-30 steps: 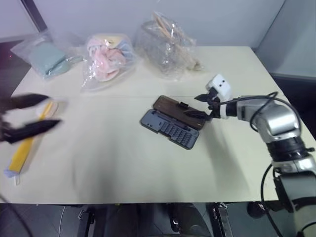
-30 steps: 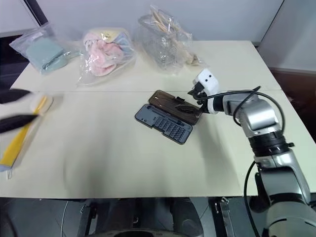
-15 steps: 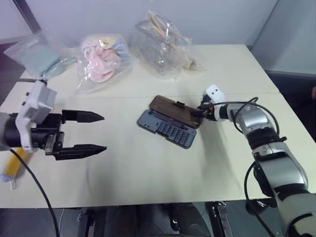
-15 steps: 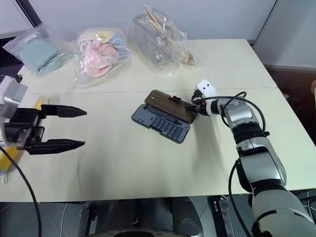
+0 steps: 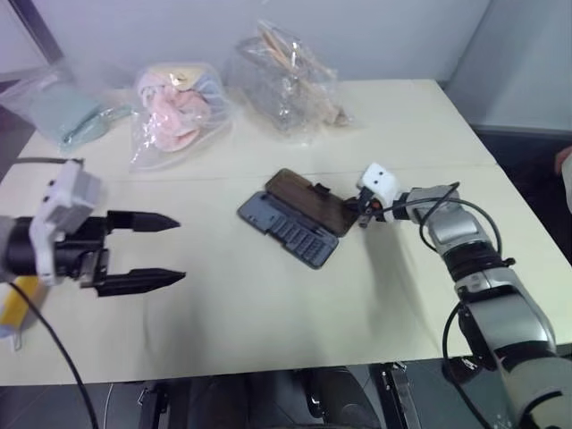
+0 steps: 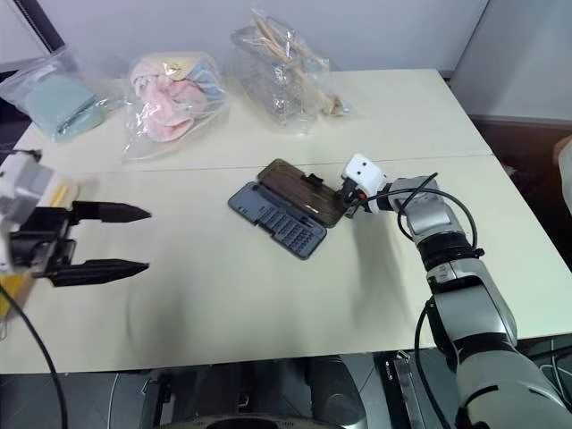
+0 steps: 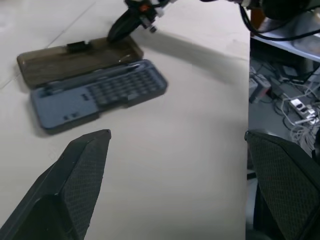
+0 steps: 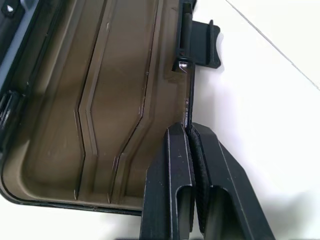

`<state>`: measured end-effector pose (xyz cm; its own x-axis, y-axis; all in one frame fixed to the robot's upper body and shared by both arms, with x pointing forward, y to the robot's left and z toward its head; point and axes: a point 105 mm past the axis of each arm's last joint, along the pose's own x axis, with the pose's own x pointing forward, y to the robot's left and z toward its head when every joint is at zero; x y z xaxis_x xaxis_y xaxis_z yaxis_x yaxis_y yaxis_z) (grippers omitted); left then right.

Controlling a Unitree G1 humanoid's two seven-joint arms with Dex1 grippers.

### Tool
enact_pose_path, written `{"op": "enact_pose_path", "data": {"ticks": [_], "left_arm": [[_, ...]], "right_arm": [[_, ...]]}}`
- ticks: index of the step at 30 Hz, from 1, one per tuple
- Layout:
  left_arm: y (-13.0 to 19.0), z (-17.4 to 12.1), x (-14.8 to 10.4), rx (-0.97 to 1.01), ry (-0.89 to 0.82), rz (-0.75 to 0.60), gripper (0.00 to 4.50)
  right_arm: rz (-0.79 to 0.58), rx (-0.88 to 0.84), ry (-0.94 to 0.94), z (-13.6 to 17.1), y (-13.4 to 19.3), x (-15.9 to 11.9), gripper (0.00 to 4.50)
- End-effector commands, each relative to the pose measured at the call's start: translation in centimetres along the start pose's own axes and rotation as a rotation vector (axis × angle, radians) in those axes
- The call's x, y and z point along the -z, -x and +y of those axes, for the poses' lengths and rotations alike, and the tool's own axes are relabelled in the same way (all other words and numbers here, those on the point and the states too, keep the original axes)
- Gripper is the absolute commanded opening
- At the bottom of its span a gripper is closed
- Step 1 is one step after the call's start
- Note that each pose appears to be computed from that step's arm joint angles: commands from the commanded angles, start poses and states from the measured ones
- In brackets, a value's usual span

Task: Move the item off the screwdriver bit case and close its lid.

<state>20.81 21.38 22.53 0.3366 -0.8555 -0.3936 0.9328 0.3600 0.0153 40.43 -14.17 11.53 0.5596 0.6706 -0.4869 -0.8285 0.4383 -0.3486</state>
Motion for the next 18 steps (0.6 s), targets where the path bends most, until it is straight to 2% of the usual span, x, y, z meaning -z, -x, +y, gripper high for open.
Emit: {"op": "enact_pose_path", "data": {"ticks": [1,5,14,17,18], "left_arm": [[0.8,-1.3,1.1,0.021,0.017,0.061,4.5],[0.3,-2.8,2.9,0.065,0.068,0.097,4.5],[-2.2,-5.3,4.8,0.106,0.13,0.057,4.5],[-2.9,-4.8,5.7,0.053,0.149,0.01,3.67],[-3.1,-4.6,6.4,0.039,0.133,0.023,3.19]], "right_arm": [[-0.109,-0.212,0.175,4.0,-1.8,-3.4,0.05],[-0.161,-0.321,0.238,6.1,-2.5,-5.2,0.05],[-0.22,-0.438,0.307,10.2,-3.0,-6.7,0.05],[-0.214,-0.447,0.305,11.0,-3.2,-6.6,0.0],[-0.214,-0.453,0.305,11.2,-3.2,-6.5,0.0]]}}
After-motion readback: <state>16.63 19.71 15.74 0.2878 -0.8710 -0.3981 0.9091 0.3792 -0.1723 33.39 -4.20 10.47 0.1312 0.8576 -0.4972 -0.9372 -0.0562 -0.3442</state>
